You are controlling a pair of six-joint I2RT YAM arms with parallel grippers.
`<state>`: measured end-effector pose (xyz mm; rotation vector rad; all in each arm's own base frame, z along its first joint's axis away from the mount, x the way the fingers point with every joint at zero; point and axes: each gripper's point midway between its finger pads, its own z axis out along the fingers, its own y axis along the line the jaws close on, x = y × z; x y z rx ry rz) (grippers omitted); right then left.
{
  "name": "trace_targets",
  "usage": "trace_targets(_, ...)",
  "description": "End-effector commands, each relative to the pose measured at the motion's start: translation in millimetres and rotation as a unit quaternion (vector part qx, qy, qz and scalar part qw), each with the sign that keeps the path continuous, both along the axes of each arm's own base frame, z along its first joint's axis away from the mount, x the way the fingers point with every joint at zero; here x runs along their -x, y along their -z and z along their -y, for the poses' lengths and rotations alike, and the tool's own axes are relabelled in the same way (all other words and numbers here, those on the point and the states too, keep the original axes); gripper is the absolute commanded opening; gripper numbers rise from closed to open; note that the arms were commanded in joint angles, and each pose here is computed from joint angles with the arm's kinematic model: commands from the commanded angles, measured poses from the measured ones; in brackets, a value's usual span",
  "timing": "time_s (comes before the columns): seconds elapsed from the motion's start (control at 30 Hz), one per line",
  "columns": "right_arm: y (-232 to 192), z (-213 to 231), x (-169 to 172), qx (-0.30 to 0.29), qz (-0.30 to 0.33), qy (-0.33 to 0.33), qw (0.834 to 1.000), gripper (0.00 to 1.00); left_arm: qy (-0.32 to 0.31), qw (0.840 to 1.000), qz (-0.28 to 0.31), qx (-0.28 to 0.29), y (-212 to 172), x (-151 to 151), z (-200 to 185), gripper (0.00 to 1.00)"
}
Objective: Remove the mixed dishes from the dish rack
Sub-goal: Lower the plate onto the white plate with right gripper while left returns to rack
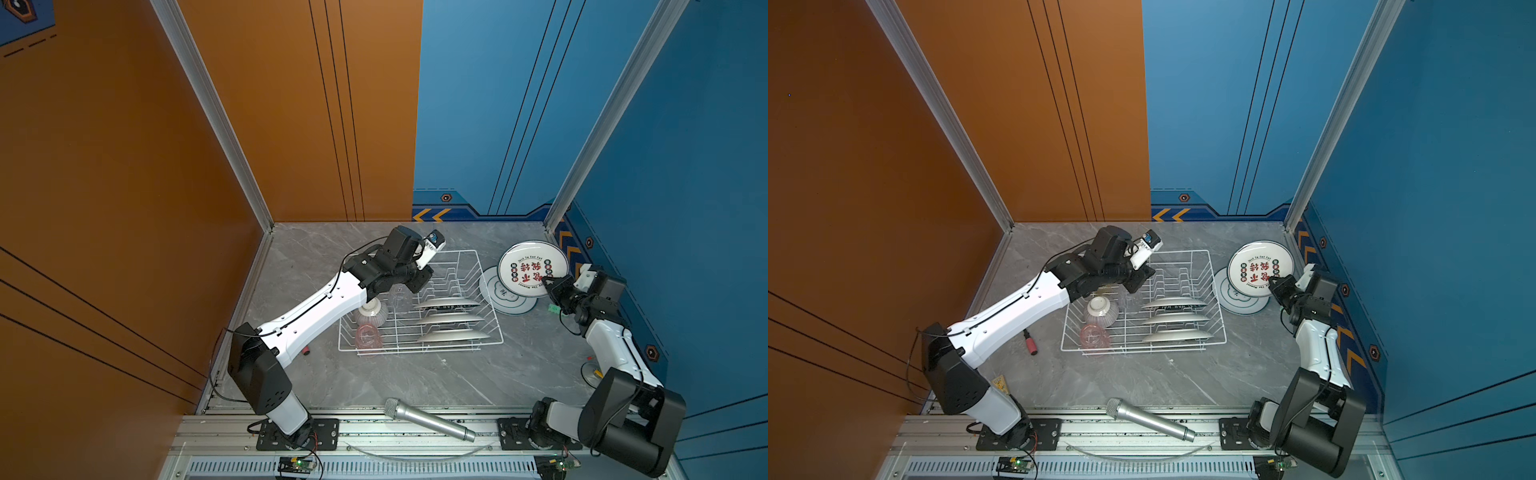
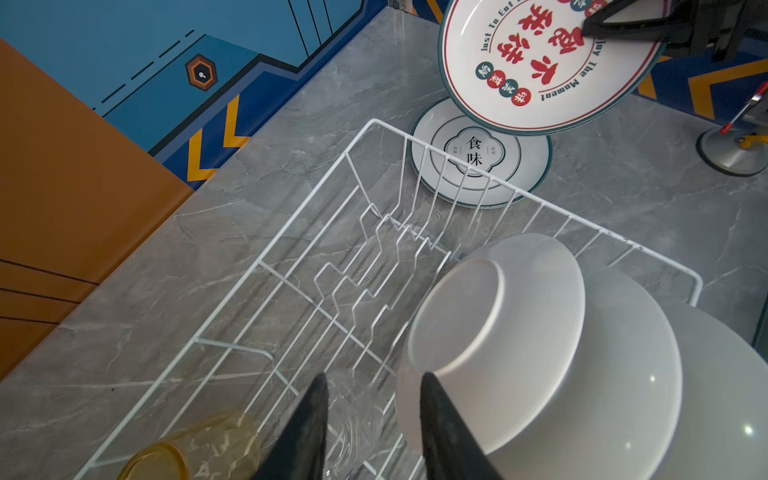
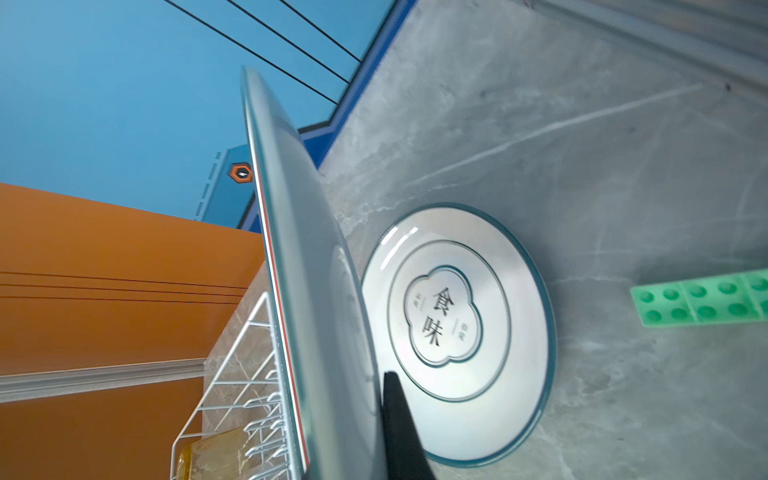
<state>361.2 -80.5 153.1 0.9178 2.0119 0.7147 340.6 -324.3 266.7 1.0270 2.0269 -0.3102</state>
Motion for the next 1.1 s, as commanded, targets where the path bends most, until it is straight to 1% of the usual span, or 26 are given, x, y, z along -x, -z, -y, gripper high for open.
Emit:
trace_targets(0.0,18,-2,-3,-0.006,-0.014,-0.011,1.000,0.00,0.007,0.999,0.015,-0.039,5,4,-6,0.40)
trace_targets(0.23,47,-11,-14,-0.049,-0.029,-0.026,0.998,0.00,0.017,0.999,0.017,-0.044,6,4,1,0.40)
trace_targets(0.3,54,-14,-17,-0.056,-0.034,-0.030,0.997,0.00,0.022,0.998,0.016,-0.048,8,5,4,0.42)
trace_targets(0.4,63,-18,-20,-0.062,-0.043,-0.036,0.997,0.00,0.029,0.998,0.016,-0.059,10,6,7,0.43)
trace_targets(0.43,66,-19,-21,-0.063,-0.046,-0.037,0.996,0.00,0.032,0.997,0.016,-0.063,11,7,9,0.44)
trace_targets(0.63,80,-23,-24,-0.070,-0.059,-0.042,0.995,0.00,0.040,0.995,0.020,-0.086,16,9,13,0.45)
trace_targets(0.83,90,-24,-21,-0.067,-0.082,-0.048,0.993,0.08,0.043,0.995,0.022,-0.088,16,8,17,0.45)
trace_targets(0.9,93,-24,-18,-0.060,-0.094,-0.051,0.992,0.15,0.044,0.995,0.022,-0.088,16,8,18,0.45)
trace_targets(0.97,94,-23,-15,-0.049,-0.106,-0.052,0.992,0.25,0.046,0.995,0.024,-0.088,15,9,18,0.45)
trace_targets(1.07,92,-21,-10,-0.028,-0.119,-0.054,0.991,0.36,0.047,0.994,0.025,-0.090,16,9,18,0.45)
